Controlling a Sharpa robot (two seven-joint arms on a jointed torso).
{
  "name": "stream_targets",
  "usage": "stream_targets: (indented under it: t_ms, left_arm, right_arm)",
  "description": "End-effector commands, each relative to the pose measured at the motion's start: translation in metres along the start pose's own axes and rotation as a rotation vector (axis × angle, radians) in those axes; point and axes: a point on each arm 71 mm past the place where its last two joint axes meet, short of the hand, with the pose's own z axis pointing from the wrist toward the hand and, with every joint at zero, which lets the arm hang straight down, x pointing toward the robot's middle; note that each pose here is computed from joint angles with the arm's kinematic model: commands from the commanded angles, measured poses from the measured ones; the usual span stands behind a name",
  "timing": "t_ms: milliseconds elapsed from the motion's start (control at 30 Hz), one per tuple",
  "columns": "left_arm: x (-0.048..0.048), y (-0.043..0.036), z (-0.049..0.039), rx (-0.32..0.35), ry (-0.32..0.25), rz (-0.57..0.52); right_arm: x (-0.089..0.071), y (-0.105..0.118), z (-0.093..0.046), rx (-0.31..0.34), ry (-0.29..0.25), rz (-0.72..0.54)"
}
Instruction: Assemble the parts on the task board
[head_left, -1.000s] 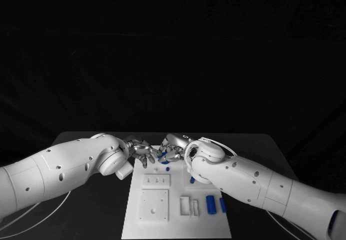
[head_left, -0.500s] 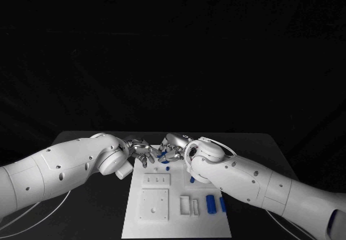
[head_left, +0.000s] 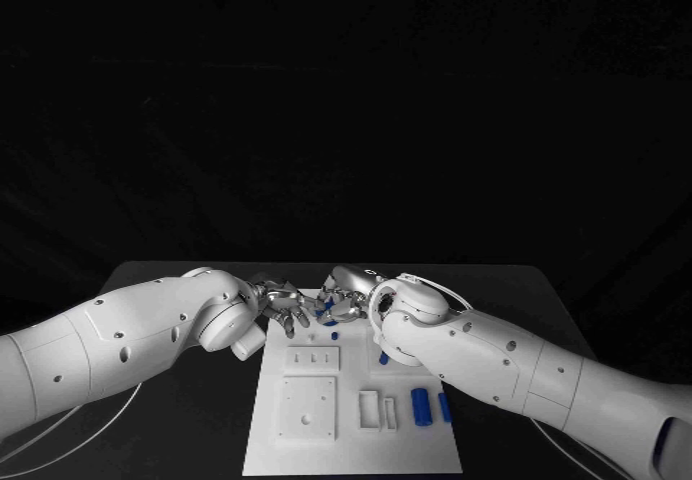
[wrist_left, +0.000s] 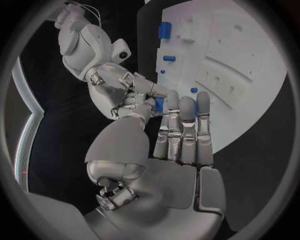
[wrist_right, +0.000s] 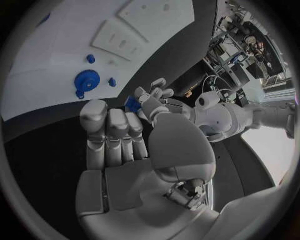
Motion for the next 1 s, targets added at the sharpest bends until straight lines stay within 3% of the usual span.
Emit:
stream_targets:
  t_ms: [33,1000]
  left_arm:
    - [0.0053,0.0,0.0012,-0.009,0.031,0.004]
    - [0.0034,0.0021,0.0033,-0.015,0.027,-0.023]
  right_arm:
    - [0.0001,0.0021,0.0003,-0.006,0.002,-0.006]
    - [0.0033,0.0041,0.0005,-0.013,0.019,-0.009]
